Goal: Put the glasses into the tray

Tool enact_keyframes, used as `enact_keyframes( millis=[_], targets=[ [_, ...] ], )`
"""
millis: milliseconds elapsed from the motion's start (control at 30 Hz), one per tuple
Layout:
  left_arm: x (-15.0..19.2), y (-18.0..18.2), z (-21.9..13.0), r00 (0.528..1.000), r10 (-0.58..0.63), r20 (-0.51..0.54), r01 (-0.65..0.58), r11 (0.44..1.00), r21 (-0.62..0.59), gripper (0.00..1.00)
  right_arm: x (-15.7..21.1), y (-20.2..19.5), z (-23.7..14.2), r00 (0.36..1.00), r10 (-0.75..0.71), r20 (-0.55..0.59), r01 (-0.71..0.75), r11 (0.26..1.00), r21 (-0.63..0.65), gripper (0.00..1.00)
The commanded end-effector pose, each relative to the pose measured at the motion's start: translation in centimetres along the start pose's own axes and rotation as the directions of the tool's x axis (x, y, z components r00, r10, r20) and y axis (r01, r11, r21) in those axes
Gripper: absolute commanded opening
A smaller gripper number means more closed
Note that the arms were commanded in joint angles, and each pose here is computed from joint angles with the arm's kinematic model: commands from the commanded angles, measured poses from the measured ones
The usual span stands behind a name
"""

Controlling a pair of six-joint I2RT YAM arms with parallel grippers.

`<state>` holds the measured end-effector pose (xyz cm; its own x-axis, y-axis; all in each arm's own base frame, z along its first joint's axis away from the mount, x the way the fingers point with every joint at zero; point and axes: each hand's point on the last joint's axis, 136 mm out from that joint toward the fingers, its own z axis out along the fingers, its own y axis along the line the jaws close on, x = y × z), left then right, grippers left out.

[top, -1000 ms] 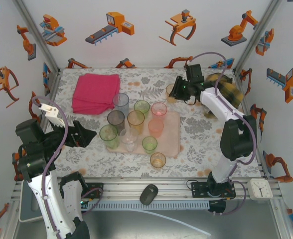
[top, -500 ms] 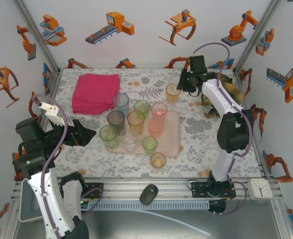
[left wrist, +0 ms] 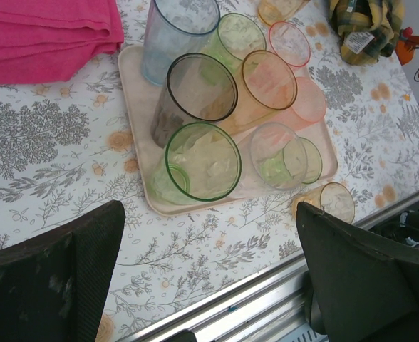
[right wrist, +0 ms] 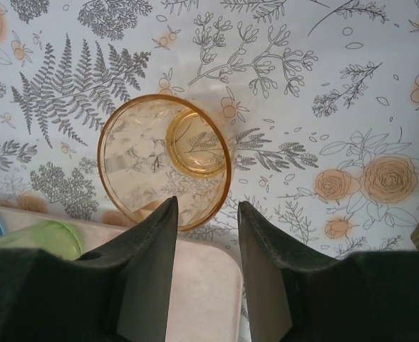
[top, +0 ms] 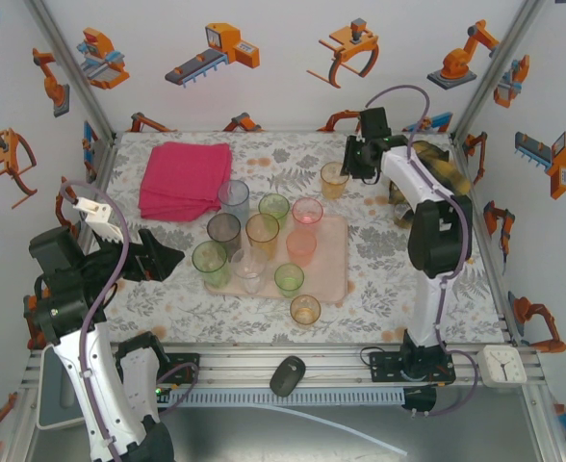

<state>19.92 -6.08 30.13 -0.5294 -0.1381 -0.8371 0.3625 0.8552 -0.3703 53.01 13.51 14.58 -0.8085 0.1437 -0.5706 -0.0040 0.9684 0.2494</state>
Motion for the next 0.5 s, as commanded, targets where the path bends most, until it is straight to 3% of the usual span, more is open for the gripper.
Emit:
enact_keyframes(
  millis=[0, 467],
  targets=[
    [-0.5, 0.1, -0.1, 1.0, 0.01, 0.013, -0.01, 1.0, -0.005, 0.97, -0.9, -0.7, 0.5, 1.0, -0.013, 0.004, 0.013, 1.0, 0.022, 0.4],
    [-0.3, 0.2, -0.1, 1.0, 0.012, 0.013, -0.012, 1.0, -0.005, 0.97, 0.7, -2.0, 2.9, 0.998, -0.026, -0.065, 0.03, 0.998, 0.06, 0.37]
  ],
)
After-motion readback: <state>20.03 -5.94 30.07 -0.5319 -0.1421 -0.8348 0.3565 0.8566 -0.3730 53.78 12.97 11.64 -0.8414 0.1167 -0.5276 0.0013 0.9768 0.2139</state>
